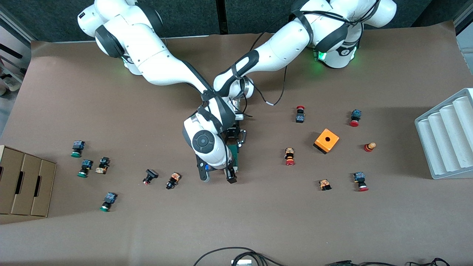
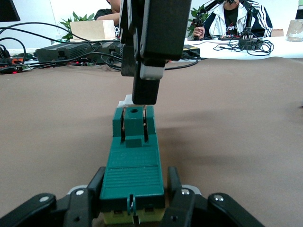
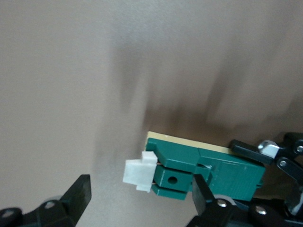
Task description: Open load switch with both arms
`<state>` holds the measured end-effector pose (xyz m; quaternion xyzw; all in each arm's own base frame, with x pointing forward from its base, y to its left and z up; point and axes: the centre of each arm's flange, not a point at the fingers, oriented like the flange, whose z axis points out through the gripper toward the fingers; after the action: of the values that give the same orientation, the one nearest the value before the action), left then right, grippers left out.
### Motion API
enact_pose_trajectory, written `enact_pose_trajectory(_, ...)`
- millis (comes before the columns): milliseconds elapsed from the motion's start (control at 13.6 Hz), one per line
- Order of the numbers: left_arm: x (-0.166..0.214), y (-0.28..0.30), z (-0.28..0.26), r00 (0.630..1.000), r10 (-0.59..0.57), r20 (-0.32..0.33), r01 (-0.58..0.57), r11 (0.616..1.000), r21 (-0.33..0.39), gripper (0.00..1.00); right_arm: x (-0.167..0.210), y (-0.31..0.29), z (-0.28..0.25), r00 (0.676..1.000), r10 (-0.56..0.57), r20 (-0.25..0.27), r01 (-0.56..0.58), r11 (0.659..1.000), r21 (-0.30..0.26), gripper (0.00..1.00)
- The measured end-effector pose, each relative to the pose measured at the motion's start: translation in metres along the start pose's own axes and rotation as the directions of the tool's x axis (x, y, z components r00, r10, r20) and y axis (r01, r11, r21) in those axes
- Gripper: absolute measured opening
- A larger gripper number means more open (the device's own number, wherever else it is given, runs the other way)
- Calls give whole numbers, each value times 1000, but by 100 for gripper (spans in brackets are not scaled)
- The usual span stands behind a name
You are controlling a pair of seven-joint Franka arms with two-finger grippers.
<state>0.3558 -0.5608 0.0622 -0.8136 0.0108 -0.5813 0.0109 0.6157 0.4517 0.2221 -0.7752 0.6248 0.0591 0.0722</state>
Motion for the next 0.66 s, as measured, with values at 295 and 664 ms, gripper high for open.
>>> enact_pose_trajectory(295, 1, 0, 0, 1000, -2, -1, 2, 1000, 1, 57, 1, 2, 2, 1000, 25, 18, -24, 999, -27, 95)
enact_pose_trajectory(664, 2, 1, 1, 1000, -5, -4, 5, 1000, 3, 57, 5, 0, 1, 999, 33, 19, -32, 999, -27, 94)
